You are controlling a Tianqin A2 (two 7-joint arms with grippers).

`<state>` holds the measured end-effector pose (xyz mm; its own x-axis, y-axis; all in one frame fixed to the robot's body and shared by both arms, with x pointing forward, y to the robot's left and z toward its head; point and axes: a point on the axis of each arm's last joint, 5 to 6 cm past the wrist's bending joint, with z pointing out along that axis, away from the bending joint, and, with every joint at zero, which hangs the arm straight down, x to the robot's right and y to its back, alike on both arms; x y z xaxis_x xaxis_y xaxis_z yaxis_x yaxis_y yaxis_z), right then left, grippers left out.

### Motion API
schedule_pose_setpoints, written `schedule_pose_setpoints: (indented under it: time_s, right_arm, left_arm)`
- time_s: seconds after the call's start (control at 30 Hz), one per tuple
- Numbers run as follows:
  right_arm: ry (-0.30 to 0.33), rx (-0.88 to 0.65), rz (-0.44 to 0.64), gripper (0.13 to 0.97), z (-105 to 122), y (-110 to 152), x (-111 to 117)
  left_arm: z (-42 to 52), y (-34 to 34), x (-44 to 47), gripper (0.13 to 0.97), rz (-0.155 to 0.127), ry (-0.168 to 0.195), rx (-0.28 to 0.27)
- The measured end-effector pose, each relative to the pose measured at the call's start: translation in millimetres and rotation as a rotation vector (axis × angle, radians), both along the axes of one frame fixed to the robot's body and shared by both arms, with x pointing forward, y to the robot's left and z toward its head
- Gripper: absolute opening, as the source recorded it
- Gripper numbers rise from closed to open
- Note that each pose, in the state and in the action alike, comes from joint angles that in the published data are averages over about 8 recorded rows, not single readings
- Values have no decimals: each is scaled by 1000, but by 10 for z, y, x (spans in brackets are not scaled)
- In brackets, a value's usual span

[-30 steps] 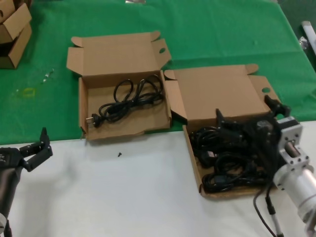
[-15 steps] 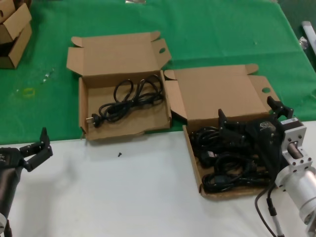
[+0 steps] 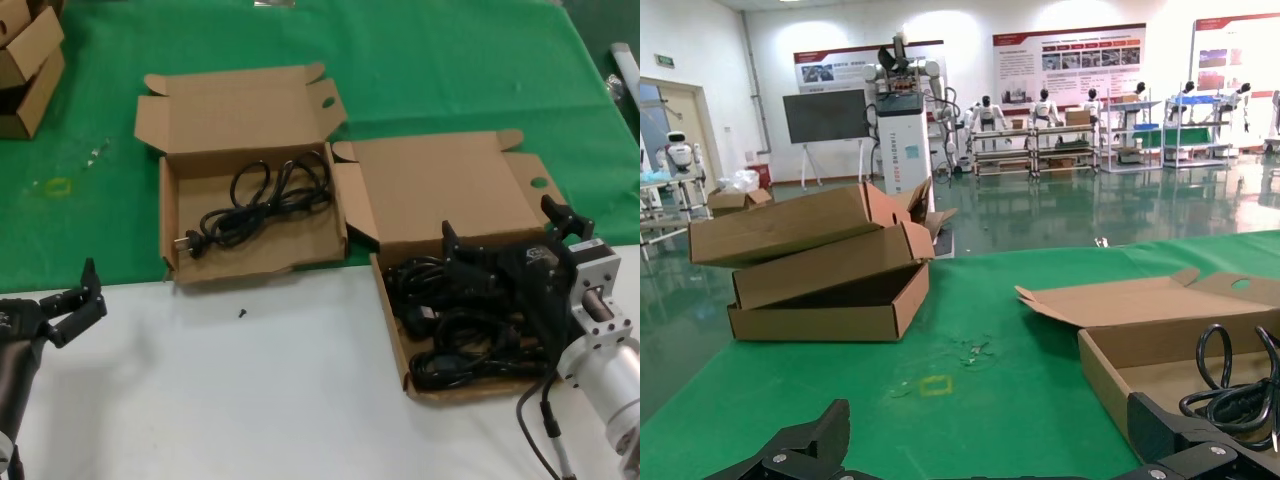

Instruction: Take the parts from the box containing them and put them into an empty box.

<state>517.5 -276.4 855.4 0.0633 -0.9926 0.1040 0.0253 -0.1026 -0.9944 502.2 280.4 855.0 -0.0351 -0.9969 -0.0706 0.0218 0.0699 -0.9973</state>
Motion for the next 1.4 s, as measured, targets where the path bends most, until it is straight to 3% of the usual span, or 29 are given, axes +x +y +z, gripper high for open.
schedule_pose_setpoints:
  time_s: [1.4]
  right_arm:
    - [0,0,0,966,0,0,0]
  left_arm:
    - [0,0,0,966,0,0,0]
